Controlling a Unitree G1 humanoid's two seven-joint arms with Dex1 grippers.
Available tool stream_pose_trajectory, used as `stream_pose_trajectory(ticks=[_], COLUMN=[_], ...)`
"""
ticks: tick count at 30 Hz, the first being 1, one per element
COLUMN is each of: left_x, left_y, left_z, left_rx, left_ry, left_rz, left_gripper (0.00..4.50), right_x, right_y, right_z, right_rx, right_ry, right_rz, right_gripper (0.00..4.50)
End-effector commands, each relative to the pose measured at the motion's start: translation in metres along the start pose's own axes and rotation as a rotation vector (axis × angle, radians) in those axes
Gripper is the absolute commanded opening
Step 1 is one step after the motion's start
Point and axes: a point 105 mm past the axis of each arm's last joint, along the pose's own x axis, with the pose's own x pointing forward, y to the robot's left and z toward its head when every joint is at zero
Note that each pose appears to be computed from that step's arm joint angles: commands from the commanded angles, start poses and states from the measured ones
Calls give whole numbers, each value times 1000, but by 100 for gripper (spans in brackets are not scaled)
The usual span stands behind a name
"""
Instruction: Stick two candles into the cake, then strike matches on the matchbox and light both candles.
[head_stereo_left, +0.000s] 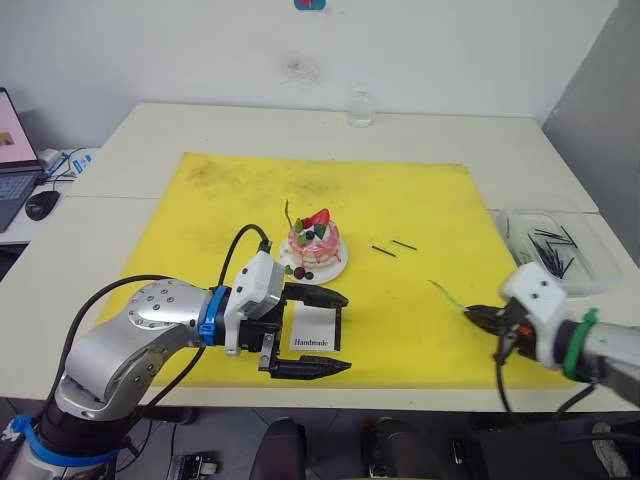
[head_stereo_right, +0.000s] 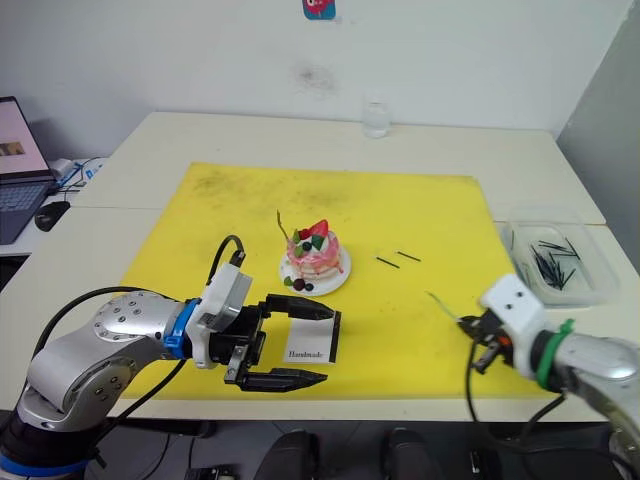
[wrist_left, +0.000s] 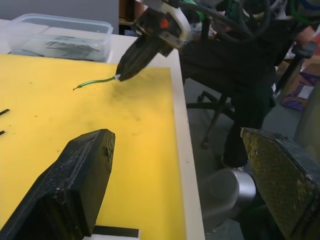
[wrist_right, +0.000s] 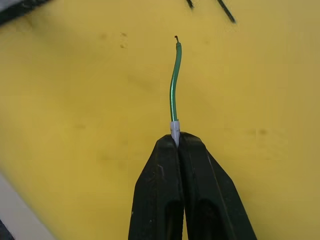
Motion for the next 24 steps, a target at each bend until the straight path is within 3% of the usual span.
stream_pose_trajectory(ticks=[1,6,12,15,20,24], left_x=[11,16,17,17,16,16], left_y=[-10,-10,-8,-8,-7,-5], left_z=[12,16,16,16,14,12], left_rx=[41,53,56,57,54,64], left_ry=[-29,-35,-35,-35,-31,-23], left_rz=[-77,-94,-88,-84,-71,-49], left_gripper=[450,450,450,450,450,450], right_x=[-13,-16,-12,-11,-15,-22], right_y=[-12,-20,-19,-20,-26,-28], right_z=[-9,-38,-47,-47,-41,-22], right_rx=[-7,-13,33,41,2,-14], right_ry=[-6,76,98,98,113,102], right_rz=[45,80,104,102,91,106], right_gripper=[3,3,3,74,243,243])
